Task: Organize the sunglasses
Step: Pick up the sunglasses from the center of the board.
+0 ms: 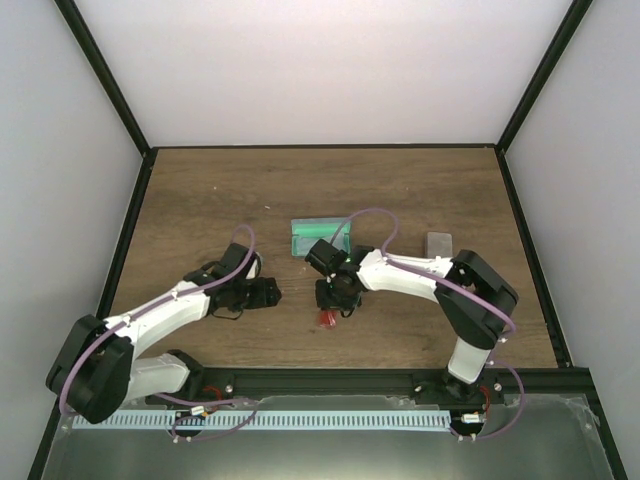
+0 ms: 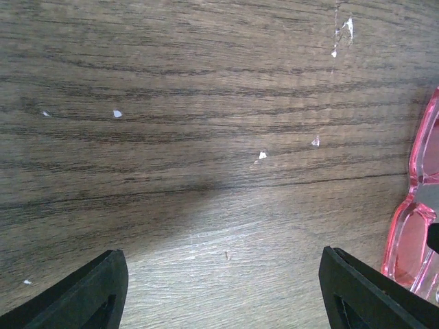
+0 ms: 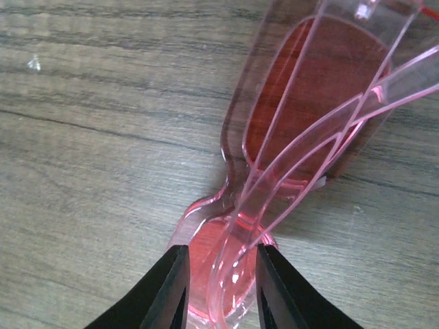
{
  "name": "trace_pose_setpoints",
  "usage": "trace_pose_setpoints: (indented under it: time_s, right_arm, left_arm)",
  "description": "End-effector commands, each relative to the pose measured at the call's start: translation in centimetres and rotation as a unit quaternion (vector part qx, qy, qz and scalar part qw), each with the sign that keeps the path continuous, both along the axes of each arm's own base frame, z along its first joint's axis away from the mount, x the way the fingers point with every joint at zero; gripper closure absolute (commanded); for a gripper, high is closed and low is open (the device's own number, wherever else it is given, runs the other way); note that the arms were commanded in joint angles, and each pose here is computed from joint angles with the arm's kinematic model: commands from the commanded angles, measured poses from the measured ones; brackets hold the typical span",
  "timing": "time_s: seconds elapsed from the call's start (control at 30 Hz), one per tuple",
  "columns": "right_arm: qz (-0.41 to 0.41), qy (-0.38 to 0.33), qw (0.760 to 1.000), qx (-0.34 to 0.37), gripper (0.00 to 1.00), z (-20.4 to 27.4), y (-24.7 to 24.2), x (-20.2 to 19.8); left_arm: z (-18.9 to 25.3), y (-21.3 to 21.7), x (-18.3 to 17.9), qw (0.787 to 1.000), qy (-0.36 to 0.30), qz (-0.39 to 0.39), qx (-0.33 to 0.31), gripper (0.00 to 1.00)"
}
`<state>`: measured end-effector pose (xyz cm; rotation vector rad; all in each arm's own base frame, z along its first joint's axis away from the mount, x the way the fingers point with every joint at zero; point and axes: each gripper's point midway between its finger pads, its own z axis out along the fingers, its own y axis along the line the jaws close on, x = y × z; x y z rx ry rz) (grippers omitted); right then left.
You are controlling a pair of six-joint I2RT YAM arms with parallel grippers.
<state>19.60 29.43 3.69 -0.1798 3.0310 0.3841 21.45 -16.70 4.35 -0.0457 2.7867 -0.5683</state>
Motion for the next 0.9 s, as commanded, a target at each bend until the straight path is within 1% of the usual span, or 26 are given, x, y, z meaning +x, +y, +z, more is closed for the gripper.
trace_pose_setpoints:
  time_s: [0.0,0.17,0.47,0.6,0.7,0.87]
  right_arm:
    - [-0.008,-0.001,1.0,-0.003,0.72,-0.3,0.4,0.3]
    - [-0.01,-0.004,1.0,-0.01,0.74,-0.5,0.2,0.4]
    - [-0.008,-0.014,0.999,-0.03,0.85,-0.1,-0.4,0.8]
    - [-0.005,-0.022,0.999,-0.023,0.85,0.8,-0.2,1.0]
    - [-0.003,-0.03,0.999,-0.012,0.85,1.7,0.0,1.3]
    - [-0.014,-0.041,0.999,-0.002,0.85,2.8,-0.7,2.3]
  left_arm:
    - [0.0,0.3,-0.4,1.0,-0.001,-0.004,0.002,0.21]
    - [0.2,0.1,-0.1,1.0,-0.003,-0.008,0.001,0.21]
    - [0.6,-0.2,0.7,1.0,-0.011,-0.012,0.003,0.21]
    - [0.7,-0.5,1.3,1.0,-0.014,-0.002,-0.001,0.21]
    - [1.0,-0.7,2.4,1.0,-0.024,0.002,0.004,0.22]
    - [1.8,-0.8,5.6,0.999,-0.038,0.005,0.018,0.22]
